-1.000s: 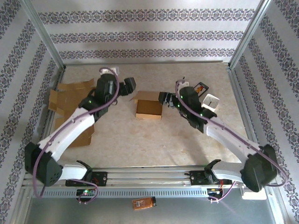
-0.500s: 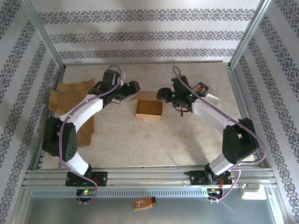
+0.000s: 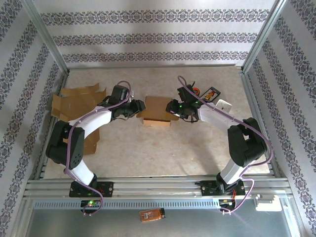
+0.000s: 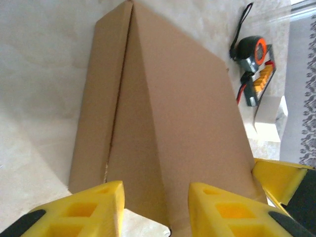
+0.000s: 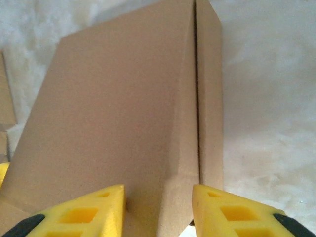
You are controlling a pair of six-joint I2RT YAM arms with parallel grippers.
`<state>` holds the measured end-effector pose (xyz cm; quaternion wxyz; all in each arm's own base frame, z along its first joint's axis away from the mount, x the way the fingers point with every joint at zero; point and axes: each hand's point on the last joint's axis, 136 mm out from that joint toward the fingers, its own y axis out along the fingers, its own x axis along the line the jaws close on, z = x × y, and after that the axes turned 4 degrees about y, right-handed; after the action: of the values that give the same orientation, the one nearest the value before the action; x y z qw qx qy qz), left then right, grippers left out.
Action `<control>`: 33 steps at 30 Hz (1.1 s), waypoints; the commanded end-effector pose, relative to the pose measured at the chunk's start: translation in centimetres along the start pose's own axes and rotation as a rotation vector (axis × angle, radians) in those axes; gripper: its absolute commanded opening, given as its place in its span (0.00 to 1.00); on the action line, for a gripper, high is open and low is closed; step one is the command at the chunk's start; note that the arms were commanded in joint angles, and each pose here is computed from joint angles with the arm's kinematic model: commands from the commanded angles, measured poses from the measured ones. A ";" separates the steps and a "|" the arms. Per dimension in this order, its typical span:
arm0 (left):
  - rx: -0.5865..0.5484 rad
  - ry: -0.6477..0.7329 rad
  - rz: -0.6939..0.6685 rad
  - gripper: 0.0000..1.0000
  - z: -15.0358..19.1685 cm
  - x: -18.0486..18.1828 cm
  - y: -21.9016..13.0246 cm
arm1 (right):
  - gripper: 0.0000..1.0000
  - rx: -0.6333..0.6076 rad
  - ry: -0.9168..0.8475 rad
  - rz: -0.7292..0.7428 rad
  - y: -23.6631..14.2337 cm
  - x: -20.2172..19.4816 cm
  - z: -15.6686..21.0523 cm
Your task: Fold the paper box
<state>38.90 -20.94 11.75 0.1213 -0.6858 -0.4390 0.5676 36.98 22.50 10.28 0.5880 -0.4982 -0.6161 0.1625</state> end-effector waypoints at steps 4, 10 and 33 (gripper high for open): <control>0.049 -0.021 -0.038 0.37 2.6 2.3 2.1 | 0.40 0.036 -0.042 0.121 2.4 -3.6 2.0; -0.024 0.023 -0.003 0.41 0.7 0.2 0.5 | 0.42 -0.003 -0.071 0.070 0.3 -1.3 0.7; 0.058 0.029 0.087 0.40 1.7 -3.3 1.2 | 0.38 -0.019 -0.071 0.009 0.1 1.3 -0.2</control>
<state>38.36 -22.80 12.48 0.1262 -0.6990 -0.4193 0.5654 37.27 22.40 10.54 0.5602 -0.5115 -0.6276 0.1750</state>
